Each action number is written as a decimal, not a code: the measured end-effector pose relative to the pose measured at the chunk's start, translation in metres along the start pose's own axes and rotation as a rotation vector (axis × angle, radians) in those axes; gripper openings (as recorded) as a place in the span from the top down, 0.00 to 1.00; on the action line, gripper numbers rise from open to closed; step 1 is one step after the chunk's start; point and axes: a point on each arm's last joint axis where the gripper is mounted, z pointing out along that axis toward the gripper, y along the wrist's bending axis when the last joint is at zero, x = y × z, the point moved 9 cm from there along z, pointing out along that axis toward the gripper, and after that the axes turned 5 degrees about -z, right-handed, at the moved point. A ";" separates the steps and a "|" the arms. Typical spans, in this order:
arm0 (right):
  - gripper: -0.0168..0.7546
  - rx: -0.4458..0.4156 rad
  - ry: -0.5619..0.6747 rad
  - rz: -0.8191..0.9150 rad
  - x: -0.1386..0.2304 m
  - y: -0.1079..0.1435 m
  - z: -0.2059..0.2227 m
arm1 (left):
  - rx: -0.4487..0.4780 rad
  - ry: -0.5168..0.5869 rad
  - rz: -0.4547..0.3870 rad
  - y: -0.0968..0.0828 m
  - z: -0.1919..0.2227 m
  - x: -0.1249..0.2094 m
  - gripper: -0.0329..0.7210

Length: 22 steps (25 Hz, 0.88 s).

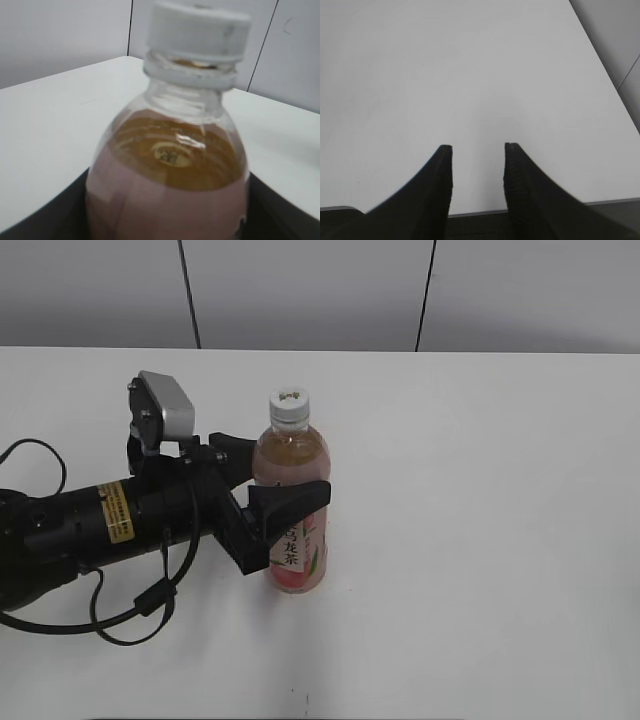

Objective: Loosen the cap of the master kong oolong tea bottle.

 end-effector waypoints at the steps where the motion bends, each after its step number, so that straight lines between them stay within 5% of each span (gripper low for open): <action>1: 0.63 0.000 0.000 0.000 0.000 0.000 0.000 | 0.000 0.000 0.000 0.000 0.000 0.000 0.34; 11: 0.63 -0.002 0.014 0.000 -0.003 0.000 0.002 | 0.000 0.000 0.000 0.000 0.000 0.000 0.34; 17: 0.64 -0.011 -0.068 -0.010 -0.060 -0.004 0.007 | 0.000 0.000 0.000 0.000 0.000 0.000 0.34; 22: 0.64 -0.122 0.045 -0.089 -0.103 0.009 0.042 | 0.000 0.000 0.000 0.000 0.000 0.000 0.34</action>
